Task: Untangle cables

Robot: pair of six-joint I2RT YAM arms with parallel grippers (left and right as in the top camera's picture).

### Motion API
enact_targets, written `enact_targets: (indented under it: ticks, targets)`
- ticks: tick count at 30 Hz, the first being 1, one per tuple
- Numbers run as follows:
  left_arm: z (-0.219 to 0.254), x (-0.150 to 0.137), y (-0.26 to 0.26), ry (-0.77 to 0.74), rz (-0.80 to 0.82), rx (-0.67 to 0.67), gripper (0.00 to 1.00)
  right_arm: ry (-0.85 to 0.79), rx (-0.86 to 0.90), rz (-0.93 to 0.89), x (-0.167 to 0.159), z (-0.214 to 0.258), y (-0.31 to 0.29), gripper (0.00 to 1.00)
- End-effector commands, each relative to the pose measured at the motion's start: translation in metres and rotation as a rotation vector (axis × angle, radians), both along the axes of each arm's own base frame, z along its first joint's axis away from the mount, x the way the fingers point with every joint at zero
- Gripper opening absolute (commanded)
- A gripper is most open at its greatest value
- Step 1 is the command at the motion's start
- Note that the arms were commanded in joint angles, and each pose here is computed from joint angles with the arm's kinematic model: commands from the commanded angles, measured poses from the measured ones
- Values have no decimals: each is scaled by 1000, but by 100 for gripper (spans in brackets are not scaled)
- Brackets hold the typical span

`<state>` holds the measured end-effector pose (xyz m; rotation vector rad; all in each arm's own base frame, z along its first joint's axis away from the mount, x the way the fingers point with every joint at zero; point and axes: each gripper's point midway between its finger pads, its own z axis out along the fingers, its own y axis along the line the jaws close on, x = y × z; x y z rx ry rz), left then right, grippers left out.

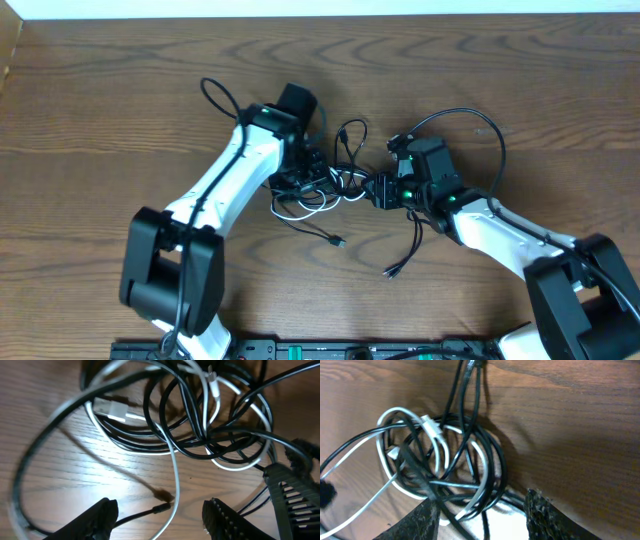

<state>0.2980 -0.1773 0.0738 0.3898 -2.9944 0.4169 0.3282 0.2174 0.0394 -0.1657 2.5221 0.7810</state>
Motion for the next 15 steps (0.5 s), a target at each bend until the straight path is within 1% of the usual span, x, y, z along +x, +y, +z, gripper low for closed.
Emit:
enact_targets:
  ticks: [1, 7, 13, 14, 15]
  targets:
    - [-19, -7, -8, 80, 77, 15, 59, 21, 4, -38, 5, -10, 1, 50]
    - [-45, 4, -17, 119, 218, 29, 60, 25, 17, -25, 4, -22, 14, 49]
    - [-63, 24, -30, 69, 238, -4, 59, -20, -66, -60, 9, -34, 14, 42]
    - [-65, 26, -31, 65, 245, -7, 58, -24, -75, -64, 9, -35, 14, 41]
    - [-66, 28, -33, 59, 243, -12, 53, -27, -79, -67, 9, -35, 14, 39]
